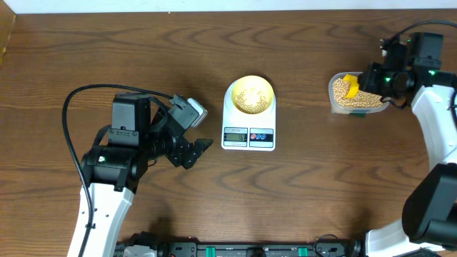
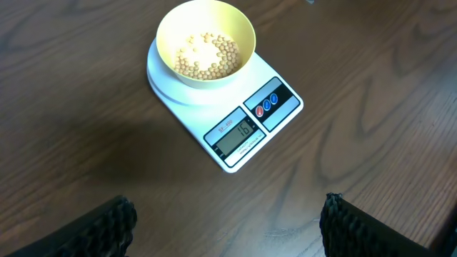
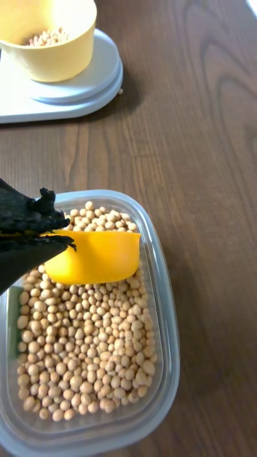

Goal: Scoop item into bowl and weigh 50g on scale
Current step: 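Lift the filled scoop and carry it left toward the bowl, then tip the yellow scoop with the right gripper to pour soybeans into the bowl, then carry the empty scoop right back over the soybean tub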

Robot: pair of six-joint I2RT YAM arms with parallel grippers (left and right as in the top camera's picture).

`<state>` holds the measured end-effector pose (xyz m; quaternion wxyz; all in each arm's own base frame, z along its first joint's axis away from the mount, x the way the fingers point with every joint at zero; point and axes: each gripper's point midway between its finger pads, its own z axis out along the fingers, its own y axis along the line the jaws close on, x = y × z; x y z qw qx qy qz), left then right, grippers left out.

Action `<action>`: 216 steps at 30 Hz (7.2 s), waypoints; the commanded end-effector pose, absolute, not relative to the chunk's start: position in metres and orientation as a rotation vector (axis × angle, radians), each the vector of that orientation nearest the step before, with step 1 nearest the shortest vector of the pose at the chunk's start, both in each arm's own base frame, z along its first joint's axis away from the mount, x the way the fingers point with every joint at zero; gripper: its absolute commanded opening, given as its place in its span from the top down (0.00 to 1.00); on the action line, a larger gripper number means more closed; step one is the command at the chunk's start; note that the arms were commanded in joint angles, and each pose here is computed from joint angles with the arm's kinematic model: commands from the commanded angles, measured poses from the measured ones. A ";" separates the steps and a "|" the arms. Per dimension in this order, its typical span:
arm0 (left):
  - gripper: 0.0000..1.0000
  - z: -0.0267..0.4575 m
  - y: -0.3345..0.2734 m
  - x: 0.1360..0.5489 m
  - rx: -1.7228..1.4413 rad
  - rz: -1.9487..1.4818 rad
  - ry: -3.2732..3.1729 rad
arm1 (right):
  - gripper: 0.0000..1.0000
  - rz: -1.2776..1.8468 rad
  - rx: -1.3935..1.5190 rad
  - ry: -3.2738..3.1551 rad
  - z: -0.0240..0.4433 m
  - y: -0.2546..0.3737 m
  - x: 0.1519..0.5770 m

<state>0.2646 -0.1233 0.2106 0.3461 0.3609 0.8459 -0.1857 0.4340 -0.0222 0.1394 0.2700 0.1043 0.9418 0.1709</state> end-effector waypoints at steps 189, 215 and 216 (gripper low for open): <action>0.15 0.209 -0.122 0.264 0.945 -0.474 2.197 | 0.99 0.706 -1.159 1.805 0.211 0.220 0.412; 0.16 0.209 -0.122 0.264 0.945 -0.474 2.197 | 0.99 0.586 -1.323 1.687 0.207 0.234 0.407; 0.16 0.209 -0.122 0.264 0.945 -0.474 2.197 | 0.99 0.574 -1.295 1.718 0.206 0.231 0.411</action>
